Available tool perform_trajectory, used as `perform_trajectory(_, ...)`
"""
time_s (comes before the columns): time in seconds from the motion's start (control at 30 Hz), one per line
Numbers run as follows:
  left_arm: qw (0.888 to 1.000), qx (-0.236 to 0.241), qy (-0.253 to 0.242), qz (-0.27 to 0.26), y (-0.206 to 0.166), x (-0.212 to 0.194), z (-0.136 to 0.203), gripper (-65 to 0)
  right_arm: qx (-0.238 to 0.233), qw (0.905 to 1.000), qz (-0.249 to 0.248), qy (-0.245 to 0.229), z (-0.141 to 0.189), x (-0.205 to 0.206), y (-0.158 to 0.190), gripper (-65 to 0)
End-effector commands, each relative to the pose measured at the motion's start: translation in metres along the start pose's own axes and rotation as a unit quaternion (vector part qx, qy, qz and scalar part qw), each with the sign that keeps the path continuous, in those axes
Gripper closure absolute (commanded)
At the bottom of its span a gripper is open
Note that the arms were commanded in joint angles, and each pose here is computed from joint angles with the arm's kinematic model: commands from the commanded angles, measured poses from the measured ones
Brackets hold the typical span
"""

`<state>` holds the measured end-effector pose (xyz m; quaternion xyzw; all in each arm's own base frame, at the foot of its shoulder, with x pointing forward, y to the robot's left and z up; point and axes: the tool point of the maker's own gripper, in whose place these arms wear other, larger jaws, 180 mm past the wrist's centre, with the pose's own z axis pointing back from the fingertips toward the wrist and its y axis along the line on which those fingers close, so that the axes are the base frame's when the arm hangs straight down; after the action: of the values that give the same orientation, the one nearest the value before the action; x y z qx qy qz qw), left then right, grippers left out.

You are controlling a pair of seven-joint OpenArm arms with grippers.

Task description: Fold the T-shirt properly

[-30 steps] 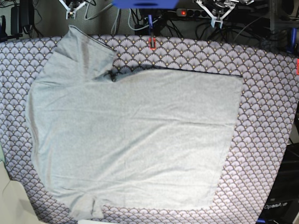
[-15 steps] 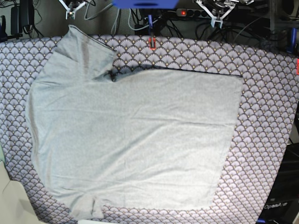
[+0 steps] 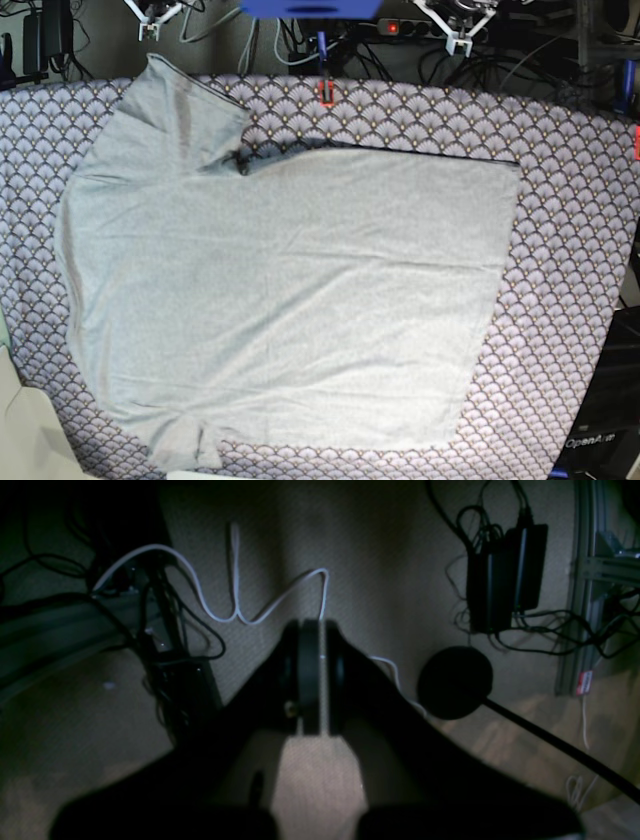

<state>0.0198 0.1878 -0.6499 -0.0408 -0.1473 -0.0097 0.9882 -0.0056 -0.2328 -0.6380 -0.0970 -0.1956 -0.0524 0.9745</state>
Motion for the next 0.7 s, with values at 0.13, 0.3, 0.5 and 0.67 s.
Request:
perform_trajectory(0.13,1.0,0.0,0.003,-0.003,0.004,-0.007,0.003,0.0,-0.008,1.0,-0.001,-0.005,0.002,-0.001,-0.008,0.0)
perform_trajectory(0.3,1.0,-0.006,0.01,-0.019,0.001,-0.013,0.004,0.0,-0.009,0.9995,0.001,-0.031,0.008,-0.001,-0.01,0.0)
perform_trajectory(0.5,1.0,-0.008,0.006,-0.023,0.0,-0.011,0.004,0.0,-0.009,0.999,0.003,-0.044,0.013,-0.004,-0.012,0.0)
perform_trajectory(0.67,1.0,-0.011,-0.01,-0.027,-0.001,-0.006,0.005,0.0,-0.019,0.9988,-0.011,-0.044,0.013,-0.004,-0.016,0.0)
